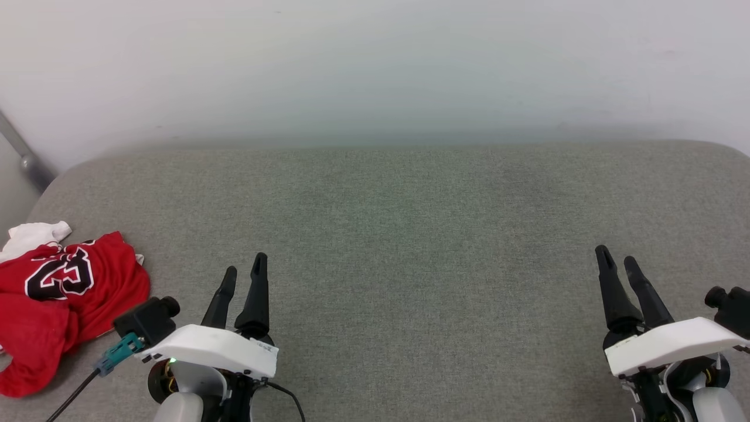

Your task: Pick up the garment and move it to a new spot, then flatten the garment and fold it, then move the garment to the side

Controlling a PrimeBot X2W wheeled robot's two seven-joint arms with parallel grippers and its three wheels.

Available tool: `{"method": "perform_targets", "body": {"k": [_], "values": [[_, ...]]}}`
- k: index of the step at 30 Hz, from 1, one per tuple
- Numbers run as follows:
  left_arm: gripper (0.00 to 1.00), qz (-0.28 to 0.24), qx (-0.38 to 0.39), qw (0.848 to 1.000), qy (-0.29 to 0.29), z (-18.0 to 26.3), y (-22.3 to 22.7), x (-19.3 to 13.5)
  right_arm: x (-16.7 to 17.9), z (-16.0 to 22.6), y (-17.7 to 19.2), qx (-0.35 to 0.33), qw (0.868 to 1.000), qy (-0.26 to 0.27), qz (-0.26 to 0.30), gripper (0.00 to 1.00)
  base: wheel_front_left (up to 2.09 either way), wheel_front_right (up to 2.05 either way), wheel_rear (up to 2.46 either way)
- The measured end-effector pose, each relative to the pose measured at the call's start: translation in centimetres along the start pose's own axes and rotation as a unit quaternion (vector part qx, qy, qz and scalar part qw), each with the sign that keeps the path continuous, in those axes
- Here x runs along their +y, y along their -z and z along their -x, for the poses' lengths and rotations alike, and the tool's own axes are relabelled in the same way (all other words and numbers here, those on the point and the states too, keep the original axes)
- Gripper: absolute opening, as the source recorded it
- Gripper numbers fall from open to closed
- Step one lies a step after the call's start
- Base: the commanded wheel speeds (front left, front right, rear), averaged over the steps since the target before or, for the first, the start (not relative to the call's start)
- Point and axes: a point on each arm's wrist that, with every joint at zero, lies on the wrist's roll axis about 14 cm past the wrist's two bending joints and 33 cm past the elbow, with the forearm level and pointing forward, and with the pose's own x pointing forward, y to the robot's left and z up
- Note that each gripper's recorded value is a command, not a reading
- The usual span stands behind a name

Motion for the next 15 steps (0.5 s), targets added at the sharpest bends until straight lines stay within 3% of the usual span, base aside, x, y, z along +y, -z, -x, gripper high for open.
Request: {"method": "perform_targets", "body": {"k": [15], "values": [[1.00, -0.129, 0.000, 0.992, 0.007, -0.38, 0.14, -0.32, 0.70, -0.12, 0.40, 0.020, 0.994, -0.012, 0.108, 1.00, 0.00, 0.00, 0.00]]}}
